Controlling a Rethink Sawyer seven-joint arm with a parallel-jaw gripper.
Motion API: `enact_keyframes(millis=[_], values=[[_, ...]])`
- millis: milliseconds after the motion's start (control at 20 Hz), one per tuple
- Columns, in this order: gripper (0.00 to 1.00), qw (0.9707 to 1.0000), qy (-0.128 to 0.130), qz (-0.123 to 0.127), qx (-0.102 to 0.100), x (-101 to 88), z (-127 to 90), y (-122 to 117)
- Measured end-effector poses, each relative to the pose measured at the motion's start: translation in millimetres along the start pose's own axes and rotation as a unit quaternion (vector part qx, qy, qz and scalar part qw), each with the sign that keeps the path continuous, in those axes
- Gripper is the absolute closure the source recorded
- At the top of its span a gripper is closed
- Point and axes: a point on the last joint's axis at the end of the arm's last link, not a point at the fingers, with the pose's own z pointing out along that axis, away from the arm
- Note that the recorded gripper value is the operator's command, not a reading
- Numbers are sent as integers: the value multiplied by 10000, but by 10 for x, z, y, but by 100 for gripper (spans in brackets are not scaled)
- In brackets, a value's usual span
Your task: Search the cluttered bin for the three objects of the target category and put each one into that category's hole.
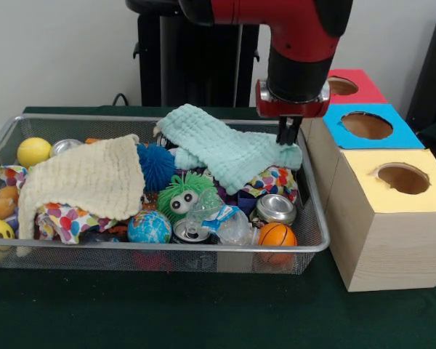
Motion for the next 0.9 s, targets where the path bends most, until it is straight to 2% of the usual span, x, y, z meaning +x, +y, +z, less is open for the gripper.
enact_keyframes(millis=[150, 300, 700, 900], values=[[100, 10000, -52, -14, 15, -171, 110, -26], [100, 10000, -79, -38, 44, -255, 183, -53], [100, 9999, -120, -40, 51, -399, 309, -144], [100, 9999, -149, -17, 25, -421, 280, -175]])
